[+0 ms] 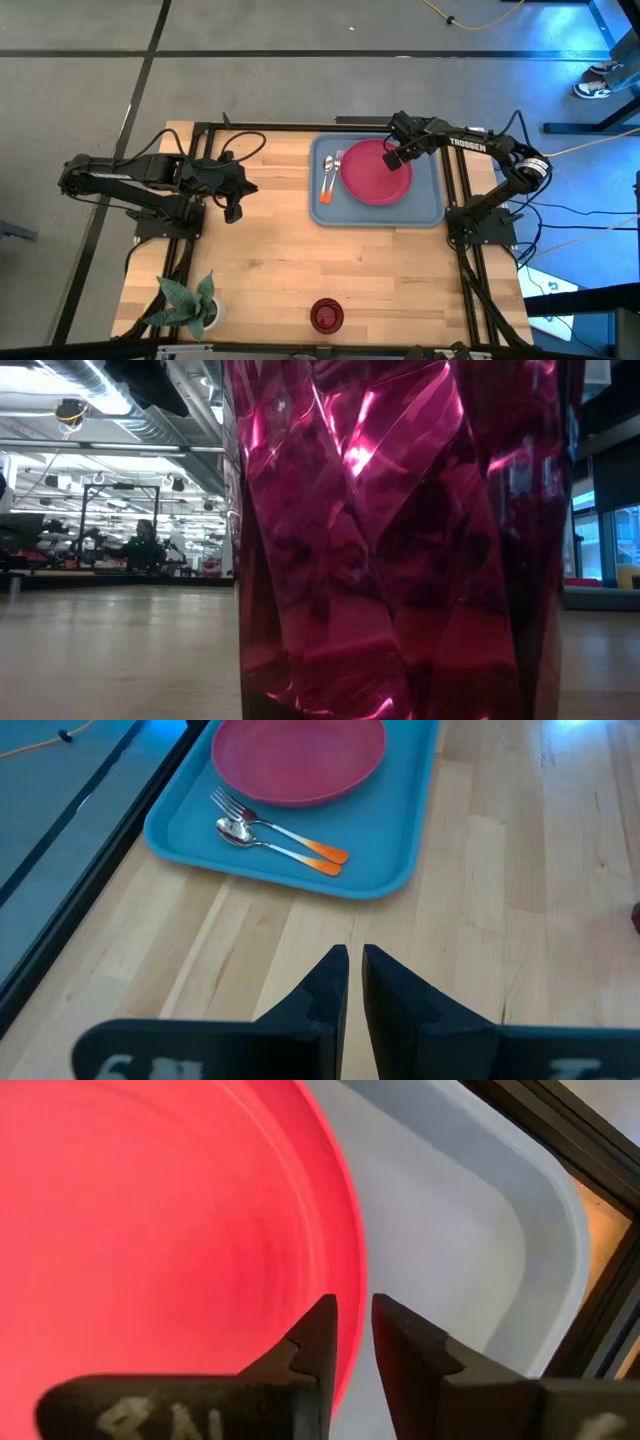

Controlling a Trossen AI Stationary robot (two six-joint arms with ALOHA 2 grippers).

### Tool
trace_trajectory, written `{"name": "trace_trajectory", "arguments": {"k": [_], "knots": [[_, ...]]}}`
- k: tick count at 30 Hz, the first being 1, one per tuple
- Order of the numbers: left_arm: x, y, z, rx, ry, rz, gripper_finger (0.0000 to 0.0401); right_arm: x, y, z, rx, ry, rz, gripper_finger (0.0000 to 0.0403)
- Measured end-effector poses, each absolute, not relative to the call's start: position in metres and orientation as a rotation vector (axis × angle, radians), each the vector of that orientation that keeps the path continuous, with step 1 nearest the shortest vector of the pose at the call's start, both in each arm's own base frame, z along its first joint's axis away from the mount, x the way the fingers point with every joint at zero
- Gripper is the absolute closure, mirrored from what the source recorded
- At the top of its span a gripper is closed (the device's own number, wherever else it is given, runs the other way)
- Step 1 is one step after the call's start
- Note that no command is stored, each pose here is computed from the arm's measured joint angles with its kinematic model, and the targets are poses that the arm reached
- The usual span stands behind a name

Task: Pick and place plate/cup/fork/spoon on tray
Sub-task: Put the red plate to the right side of the orange fork on the blue tray, then put the red cup on the blue tray

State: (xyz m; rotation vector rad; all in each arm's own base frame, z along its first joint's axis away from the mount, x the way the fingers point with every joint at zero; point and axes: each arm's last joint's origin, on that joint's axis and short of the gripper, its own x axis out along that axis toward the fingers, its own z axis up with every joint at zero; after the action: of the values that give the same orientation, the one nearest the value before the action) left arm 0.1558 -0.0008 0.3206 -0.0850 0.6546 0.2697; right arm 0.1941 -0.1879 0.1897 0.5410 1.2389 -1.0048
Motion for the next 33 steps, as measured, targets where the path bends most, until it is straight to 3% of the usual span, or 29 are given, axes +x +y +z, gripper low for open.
{"name": "trace_trajectory", "arguments": {"k": [5, 12, 21, 33], "knots": [[0.156, -0.001, 0.321, -0.085, 0.655, 0.27, 0.0374, 0.196, -0.185, 0.192, 0.552, 1.232, -0.92, 0.033], [0.156, -0.001, 0.321, -0.085, 0.655, 0.27, 0.0374, 0.218, -0.156, 0.192, 0.561, 1.245, -0.534, 0.0355], [0.156, -0.001, 0.321, -0.085, 0.655, 0.27, 0.0374, 0.254, -0.068, 0.195, 0.4, 1.38, -0.211, 0.0397], [0.156, -0.002, 0.321, -0.094, 0.66, 0.237, 0.0374, 0.284, 0.047, 0.256, 0.388, 1.294, -0.05, 0.0394]]}}
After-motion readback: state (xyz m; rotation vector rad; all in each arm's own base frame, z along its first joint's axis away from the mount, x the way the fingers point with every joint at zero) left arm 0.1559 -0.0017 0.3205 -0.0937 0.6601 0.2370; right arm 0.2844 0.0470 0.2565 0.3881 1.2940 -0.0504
